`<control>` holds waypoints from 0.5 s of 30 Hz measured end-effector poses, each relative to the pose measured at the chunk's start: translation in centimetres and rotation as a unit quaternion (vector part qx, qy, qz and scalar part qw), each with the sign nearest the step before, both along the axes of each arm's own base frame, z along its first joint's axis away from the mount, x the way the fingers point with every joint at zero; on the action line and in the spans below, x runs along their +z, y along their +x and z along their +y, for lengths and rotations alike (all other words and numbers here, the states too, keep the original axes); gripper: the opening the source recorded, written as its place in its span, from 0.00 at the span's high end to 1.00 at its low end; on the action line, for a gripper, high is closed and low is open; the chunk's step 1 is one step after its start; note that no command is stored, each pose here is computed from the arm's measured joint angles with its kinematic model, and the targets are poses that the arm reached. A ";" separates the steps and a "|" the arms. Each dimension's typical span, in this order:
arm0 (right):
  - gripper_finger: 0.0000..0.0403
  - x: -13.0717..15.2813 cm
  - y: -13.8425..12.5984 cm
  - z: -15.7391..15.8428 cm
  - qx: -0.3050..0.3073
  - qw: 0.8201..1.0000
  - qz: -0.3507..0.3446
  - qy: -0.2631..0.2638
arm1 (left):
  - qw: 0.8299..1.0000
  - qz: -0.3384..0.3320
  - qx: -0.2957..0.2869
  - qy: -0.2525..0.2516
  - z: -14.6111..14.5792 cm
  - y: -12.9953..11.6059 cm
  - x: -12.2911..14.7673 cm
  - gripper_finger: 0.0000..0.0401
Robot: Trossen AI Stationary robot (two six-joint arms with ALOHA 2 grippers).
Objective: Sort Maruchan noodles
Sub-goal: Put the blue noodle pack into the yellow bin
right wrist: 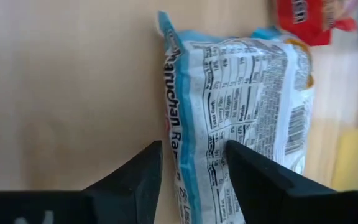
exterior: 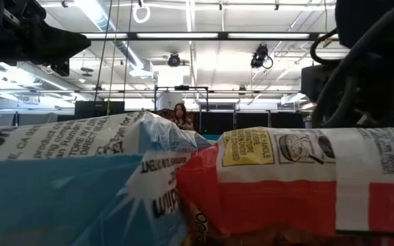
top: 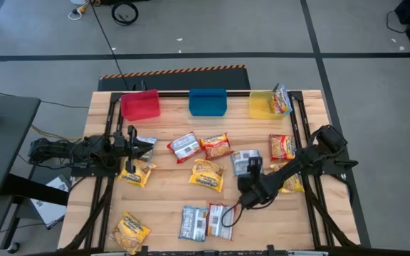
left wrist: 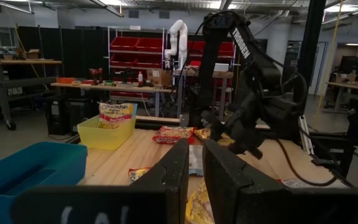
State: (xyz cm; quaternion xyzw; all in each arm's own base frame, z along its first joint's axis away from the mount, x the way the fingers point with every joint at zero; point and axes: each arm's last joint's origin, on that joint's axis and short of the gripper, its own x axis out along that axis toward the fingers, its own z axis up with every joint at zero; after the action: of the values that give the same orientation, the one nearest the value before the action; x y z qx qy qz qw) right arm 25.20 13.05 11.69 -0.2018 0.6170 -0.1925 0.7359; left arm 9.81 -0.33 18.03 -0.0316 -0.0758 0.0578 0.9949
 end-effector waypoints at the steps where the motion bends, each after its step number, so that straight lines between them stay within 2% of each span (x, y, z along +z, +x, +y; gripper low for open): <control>1: 0.58 -0.1 -0.1 -0.1 -0.004 1.000 -0.005 -0.008 | 1.000 0.000 0.000 0.000 0.0 0.0 0.0 0.87; 6: 0.76 -0.1 0.0 -0.7 -0.015 1.000 -0.012 -0.022 | 1.000 0.000 0.000 0.000 0.0 0.0 0.0 0.87; 10: 0.95 0.9 0.2 -1.4 -0.049 0.999 -0.023 0.006 | 1.000 0.000 0.000 0.000 0.0 0.0 0.0 0.87; 12: 0.97 2.2 0.4 -2.0 -0.078 0.996 -0.018 0.037 | 1.000 0.000 0.000 0.000 0.0 0.0 0.0 0.87; 15: 0.98 6.2 0.7 -3.5 -0.117 0.991 -0.044 0.055 | 1.000 0.000 0.000 0.000 0.0 0.0 0.0 0.87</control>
State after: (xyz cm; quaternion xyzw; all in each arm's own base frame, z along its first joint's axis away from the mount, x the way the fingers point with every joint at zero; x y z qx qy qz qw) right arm 25.90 9.58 17.89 -0.0789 0.6130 -0.2521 0.7446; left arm 9.81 -0.33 18.03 -0.0316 -0.0758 0.0578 0.9949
